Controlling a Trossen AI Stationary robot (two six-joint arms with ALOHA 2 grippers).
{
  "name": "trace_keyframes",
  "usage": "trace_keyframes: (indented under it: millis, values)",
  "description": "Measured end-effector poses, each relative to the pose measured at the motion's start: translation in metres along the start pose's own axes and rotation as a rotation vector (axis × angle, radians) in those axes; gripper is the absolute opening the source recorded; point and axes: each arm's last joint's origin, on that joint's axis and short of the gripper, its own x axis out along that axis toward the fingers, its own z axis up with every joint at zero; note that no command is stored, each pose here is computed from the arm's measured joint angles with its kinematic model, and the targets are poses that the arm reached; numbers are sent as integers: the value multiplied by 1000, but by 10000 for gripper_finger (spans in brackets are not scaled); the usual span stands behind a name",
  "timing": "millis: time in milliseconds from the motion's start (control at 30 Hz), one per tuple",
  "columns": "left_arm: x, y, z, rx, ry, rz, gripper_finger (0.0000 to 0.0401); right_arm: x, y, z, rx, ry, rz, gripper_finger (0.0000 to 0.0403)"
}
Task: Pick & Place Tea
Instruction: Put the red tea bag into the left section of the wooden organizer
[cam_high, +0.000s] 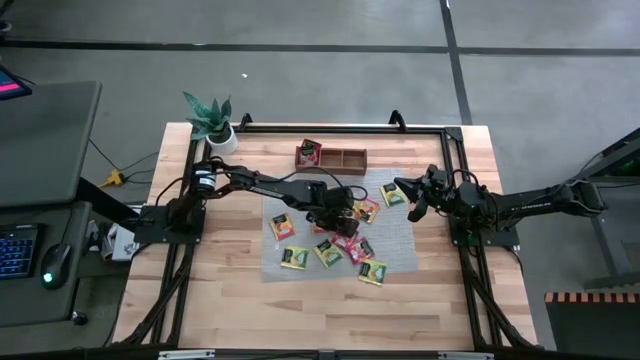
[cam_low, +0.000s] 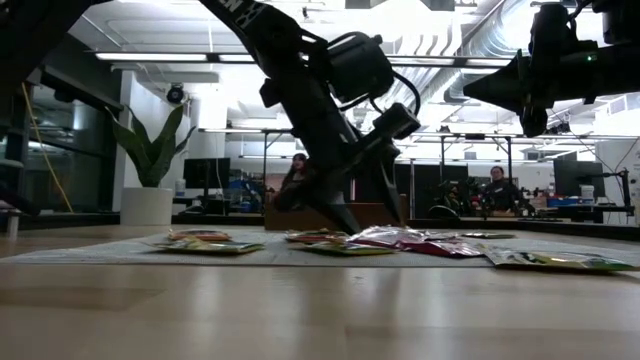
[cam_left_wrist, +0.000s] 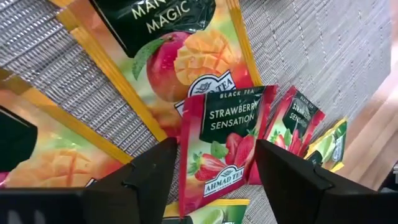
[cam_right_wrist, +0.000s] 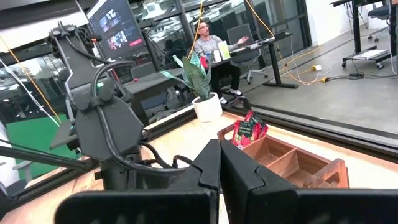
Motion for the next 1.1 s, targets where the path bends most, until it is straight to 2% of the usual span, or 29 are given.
trace_keyframes:
  millis: [167, 467, 533, 867, 1100]
  values:
    - [1, 2, 0, -3, 1, 9, 170, 0, 0, 0, 0, -1, 1, 1]
    - [3, 3, -1, -8, 13, 11, 28, 0, 0, 0, 0, -1, 0, 1]
    - [3, 3, -1, 0, 13, 10, 8, 0, 0, 0, 0, -1, 1, 1]
    - [3, 2, -1, 8, 22, 4, 1, 0, 0, 0, 1, -1, 1, 1]
    - [-18, -21, 6, 81, 43, 41, 0, 0, 0, 0, 1, -1, 1, 1]
